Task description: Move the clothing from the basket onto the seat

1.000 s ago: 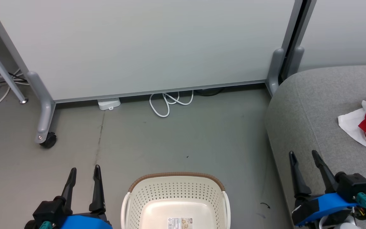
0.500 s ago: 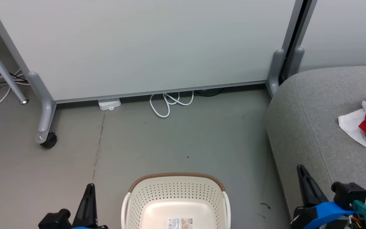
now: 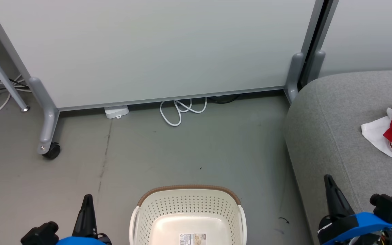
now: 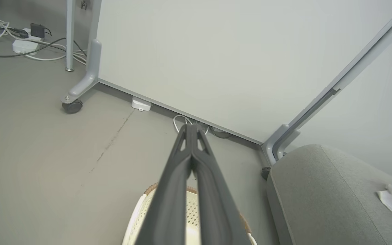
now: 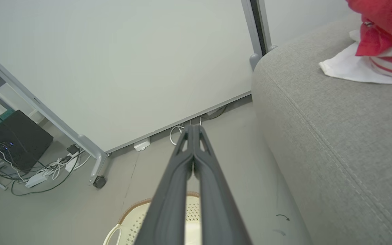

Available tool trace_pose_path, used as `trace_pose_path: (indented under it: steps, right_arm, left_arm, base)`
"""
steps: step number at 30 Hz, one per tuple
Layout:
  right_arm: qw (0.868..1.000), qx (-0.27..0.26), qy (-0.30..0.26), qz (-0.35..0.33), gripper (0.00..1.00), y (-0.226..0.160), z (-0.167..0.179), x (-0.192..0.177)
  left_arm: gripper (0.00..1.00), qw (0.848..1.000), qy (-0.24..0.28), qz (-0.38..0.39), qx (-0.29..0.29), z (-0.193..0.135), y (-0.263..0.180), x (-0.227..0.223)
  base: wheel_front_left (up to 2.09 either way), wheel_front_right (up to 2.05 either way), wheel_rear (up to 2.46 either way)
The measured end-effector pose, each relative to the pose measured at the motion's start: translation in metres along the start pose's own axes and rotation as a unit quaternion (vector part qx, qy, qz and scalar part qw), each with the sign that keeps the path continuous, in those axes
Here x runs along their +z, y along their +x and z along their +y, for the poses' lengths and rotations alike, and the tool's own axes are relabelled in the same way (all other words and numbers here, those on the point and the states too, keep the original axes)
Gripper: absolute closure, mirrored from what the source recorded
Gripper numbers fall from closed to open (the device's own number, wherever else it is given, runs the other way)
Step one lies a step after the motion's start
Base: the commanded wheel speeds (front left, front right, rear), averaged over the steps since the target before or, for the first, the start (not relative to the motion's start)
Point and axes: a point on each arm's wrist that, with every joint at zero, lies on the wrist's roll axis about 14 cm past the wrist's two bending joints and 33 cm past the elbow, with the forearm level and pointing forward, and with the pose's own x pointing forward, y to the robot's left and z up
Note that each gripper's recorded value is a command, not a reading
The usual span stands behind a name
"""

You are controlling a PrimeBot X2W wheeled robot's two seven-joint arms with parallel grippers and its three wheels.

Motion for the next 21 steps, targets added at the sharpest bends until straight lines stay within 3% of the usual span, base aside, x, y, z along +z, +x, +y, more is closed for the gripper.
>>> trace_pose_path:
  steps: [21]
  right_arm:
    - [0.987, -0.013, 0.159, -0.006, 1.00, 0.001, -0.005, 0.007]
  left_arm:
    - [1.00, 0.988, -0.151, -0.012, 0.008, -0.001, 0.012, 0.017]
  base:
    - [0.00, 0.00, 0.00]
